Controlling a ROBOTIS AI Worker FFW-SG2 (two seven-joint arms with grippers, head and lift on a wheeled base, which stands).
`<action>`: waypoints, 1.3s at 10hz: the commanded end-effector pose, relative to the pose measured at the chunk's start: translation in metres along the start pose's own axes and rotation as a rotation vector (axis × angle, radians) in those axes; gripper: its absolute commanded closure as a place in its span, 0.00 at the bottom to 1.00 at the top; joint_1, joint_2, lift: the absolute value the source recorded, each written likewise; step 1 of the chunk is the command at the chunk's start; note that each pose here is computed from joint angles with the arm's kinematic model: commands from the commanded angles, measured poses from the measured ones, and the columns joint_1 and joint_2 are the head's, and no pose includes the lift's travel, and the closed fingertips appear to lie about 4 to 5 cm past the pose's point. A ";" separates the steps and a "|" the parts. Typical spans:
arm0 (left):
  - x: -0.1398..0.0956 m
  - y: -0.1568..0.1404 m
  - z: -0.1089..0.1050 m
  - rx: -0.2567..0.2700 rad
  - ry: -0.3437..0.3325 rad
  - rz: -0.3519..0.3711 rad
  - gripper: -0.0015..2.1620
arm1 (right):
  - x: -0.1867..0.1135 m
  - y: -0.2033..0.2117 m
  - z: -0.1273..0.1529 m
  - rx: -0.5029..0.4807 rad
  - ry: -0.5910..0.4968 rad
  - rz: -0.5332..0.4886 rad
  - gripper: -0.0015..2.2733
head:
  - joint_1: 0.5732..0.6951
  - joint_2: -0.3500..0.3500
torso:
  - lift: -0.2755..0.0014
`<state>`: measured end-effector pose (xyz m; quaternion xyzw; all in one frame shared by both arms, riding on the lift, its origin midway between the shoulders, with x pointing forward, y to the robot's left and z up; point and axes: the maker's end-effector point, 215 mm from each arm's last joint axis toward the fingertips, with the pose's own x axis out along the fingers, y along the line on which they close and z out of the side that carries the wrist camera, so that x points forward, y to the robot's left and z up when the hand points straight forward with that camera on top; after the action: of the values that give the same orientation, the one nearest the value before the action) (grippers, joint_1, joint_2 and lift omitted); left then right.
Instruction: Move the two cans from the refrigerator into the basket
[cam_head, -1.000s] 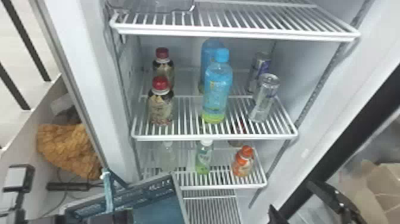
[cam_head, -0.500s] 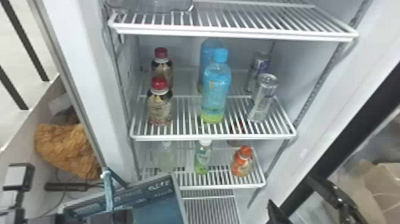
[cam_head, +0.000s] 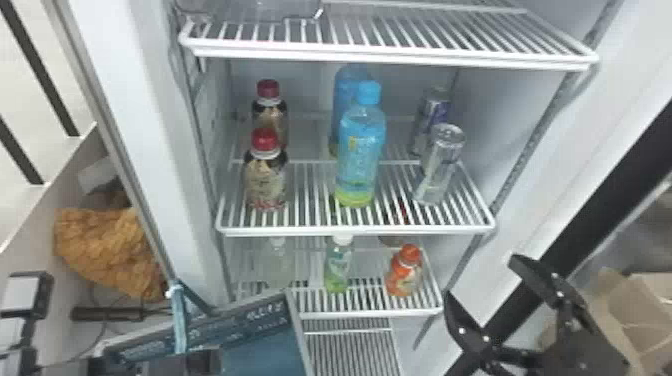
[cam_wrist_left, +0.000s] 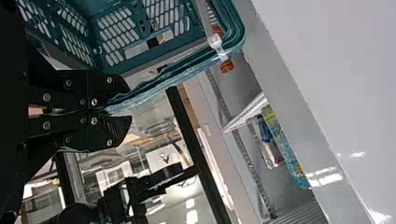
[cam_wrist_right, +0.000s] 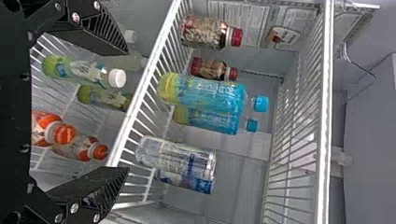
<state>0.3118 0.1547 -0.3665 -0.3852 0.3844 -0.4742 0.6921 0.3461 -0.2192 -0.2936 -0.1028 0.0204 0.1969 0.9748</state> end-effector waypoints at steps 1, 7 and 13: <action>0.000 0.000 0.000 0.001 -0.001 0.000 0.56 | 0.015 0.002 0.002 0.018 -0.015 -0.004 0.08 | 1.00 0.33 | 0.91; 0.000 0.000 0.000 0.001 -0.001 -0.002 0.56 | 0.045 -0.006 0.000 0.128 -0.032 -0.106 0.08 | 1.00 0.36 | 0.91; 0.001 0.000 0.002 0.001 0.001 -0.002 0.56 | 0.082 -0.028 0.006 0.166 -0.078 -0.172 0.08 | 1.00 0.37 | 0.91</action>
<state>0.3132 0.1545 -0.3670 -0.3855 0.3846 -0.4746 0.6915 0.4289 -0.2126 -0.2890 -0.0161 -0.0093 0.1130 0.9934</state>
